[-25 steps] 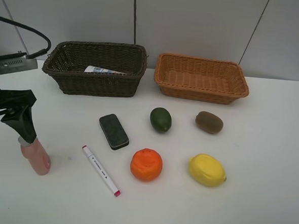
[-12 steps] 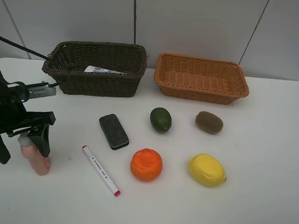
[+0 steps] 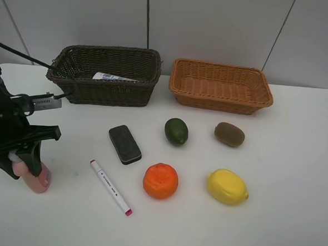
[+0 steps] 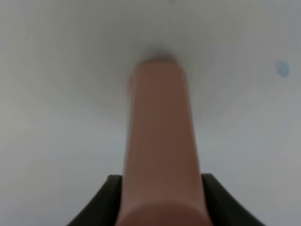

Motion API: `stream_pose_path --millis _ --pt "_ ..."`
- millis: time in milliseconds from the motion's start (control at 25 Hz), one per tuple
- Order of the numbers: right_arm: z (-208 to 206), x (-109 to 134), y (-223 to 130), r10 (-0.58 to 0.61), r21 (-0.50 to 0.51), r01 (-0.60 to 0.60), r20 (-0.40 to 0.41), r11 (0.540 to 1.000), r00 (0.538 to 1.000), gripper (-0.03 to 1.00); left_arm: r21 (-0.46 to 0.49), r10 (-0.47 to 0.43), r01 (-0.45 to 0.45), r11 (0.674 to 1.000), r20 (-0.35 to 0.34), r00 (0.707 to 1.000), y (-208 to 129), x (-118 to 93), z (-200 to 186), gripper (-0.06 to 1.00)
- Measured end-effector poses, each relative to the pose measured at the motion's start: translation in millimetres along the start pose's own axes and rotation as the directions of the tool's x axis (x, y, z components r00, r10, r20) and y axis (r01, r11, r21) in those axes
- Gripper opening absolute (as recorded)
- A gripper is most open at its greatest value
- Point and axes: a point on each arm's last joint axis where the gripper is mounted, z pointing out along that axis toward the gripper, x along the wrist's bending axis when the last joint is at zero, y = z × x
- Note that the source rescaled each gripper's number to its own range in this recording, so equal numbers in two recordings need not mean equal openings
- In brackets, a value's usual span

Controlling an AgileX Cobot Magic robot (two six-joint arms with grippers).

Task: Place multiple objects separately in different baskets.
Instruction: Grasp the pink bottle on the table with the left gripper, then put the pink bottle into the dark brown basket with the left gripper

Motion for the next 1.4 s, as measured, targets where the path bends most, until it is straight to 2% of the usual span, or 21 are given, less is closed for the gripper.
stream_pose_path --millis 200,280,360,440,560,680,800,960,1160,1200,1240,1320,1400 --pt "0 0 0 0.0 0.0 0.0 -0.001 1.0 1.0 0.99 -0.031 0.017 -0.017 0.999 0.003 1.0 -2 -2 -15 0.29" --pt "0 0 0 0.0 0.0 0.0 -0.001 1.0 1.0 0.99 -0.08 0.032 -0.029 0.996 0.032 0.999 -2 -7 -42 0.29" --pt "0 0 0 0.0 0.0 0.0 -0.001 1.0 1.0 0.99 -0.169 0.054 -0.041 0.985 0.073 0.996 2 -16 -75 0.29" --pt "0 0 0 0.0 0.0 0.0 -0.001 1.0 1.0 0.99 -0.308 0.091 -0.05 0.95 0.123 0.988 9 -27 -121 0.29" --pt "0 0 0 0.0 0.0 0.0 -0.001 1.0 1.0 0.99 -0.484 0.152 -0.053 0.873 0.168 0.974 29 -44 -183 0.29" --pt "0 0 0 0.0 0.0 0.0 -0.001 1.0 1.0 0.99 -0.554 0.183 -0.055 0.831 0.178 0.967 60 -58 -213 0.29" --pt "0 0 0 0.0 0.0 0.0 -0.001 1.0 1.0 0.99 -0.555 0.183 -0.054 0.83 0.18 0.967 103 -69 -208 0.29" --pt "0 0 0 0.0 0.0 0.0 -0.001 1.0 1.0 0.99 -0.525 0.166 -0.053 0.85 0.17 0.971 161 -78 -169 0.29" --pt "0 0 0 0.0 0.0 0.0 -0.001 1.0 1.0 0.99 -0.475 0.152 -0.069 0.877 0.138 0.979 205 -81 -121 0.29" --pt "0 0 0 0.0 0.0 0.0 -0.001 1.0 1.0 0.99 -0.475 0.162 -0.081 0.876 0.131 0.978 209 -81 -117 0.31" --pt "0 0 0 0.0 0.0 0.0 -0.001 1.0 1.0 0.99 -0.469 0.166 -0.088 0.879 0.127 0.978 212 -81 -112 0.4" --pt "0 0 0 0.0 0.0 0.0 0.0 1.0 1.0 0.99 -0.457 0.166 -0.092 0.885 0.125 0.978 213 -81 -109 0.74" --pt "0 0 0 0.0 0.0 0.0 0.0 1.0 1.0 0.99 -0.442 0.167 -0.096 0.892 0.124 0.978 211 -81 -111 0.92"
